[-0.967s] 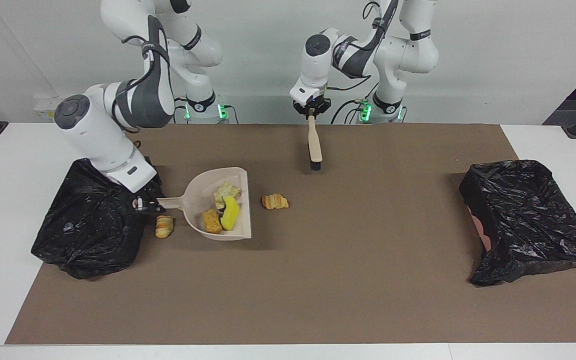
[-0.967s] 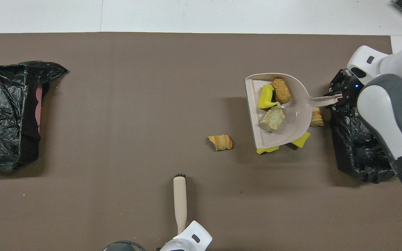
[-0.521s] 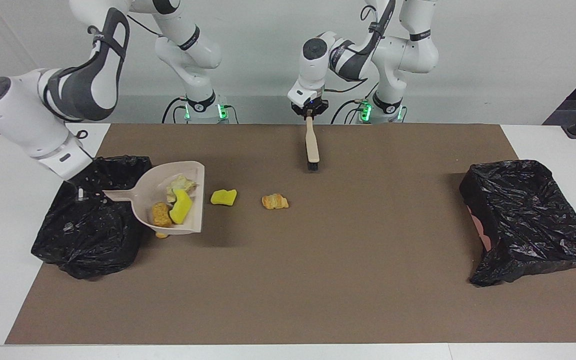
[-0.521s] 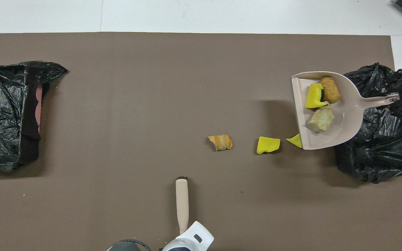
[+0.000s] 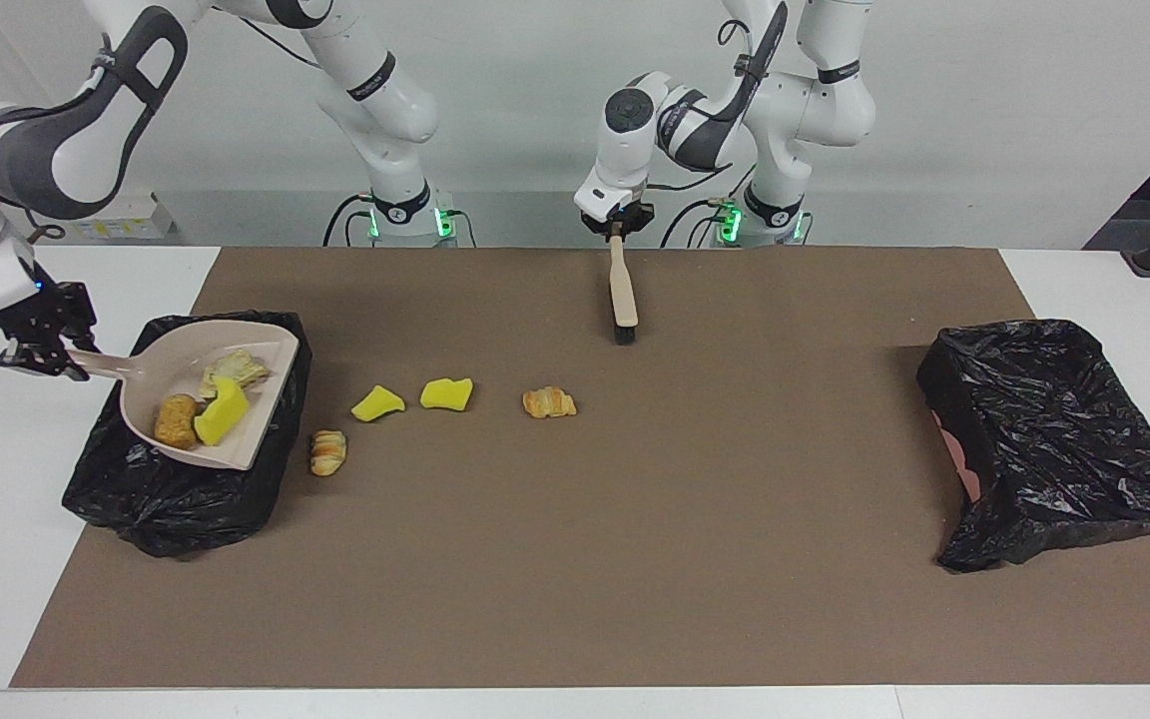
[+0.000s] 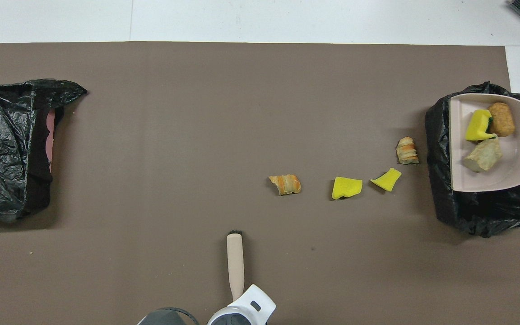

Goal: Sweep and dump trash in bin
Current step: 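Tip the dustpan into the black bag while the left gripper releases the brush, then bring the empty dustpan back to the table center with the right gripper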

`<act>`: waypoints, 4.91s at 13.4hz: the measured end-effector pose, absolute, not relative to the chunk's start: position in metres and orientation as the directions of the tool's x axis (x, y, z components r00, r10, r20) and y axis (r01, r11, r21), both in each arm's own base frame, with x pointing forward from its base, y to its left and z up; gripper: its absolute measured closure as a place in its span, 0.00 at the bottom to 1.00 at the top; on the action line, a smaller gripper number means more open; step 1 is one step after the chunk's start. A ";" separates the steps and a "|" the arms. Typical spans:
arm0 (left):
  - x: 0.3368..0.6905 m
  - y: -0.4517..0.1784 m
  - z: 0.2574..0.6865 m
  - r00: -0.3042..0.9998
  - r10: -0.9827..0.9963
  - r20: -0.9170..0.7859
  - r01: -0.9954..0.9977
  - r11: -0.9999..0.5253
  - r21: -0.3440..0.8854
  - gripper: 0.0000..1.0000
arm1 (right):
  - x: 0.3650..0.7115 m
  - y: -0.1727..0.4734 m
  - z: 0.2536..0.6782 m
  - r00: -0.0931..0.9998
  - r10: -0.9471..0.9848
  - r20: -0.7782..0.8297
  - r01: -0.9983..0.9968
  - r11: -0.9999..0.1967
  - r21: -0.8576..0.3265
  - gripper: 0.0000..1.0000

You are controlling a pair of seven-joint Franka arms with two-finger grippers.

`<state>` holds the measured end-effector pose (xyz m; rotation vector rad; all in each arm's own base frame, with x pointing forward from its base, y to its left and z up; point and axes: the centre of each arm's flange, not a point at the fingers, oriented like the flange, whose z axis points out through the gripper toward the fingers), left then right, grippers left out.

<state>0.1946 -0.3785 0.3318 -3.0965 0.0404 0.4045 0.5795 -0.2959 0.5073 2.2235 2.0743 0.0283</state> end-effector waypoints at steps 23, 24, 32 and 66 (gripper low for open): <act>0.540 -0.110 0.638 0.944 -0.296 0.148 -0.301 -0.953 0.016 0.00 | 0.578 -0.203 0.601 0.143 0.726 -0.672 0.988 -0.139 0.060 0.67; 0.542 -0.097 0.647 0.944 -0.297 0.143 -0.302 -0.953 0.013 0.00 | 0.576 -0.198 0.604 0.154 0.754 -0.639 0.987 -0.142 0.071 0.67; 0.544 -0.047 0.662 0.933 -0.339 0.121 -0.341 -0.940 -0.005 0.00 | 0.586 -0.084 0.570 0.257 0.924 -0.284 0.966 -0.239 0.099 0.67; 0.545 -0.033 0.660 0.943 -0.320 0.096 -0.319 -0.947 -0.026 0.00 | 0.559 0.397 0.421 0.999 -0.036 0.022 -0.035 -0.998 -0.046 0.67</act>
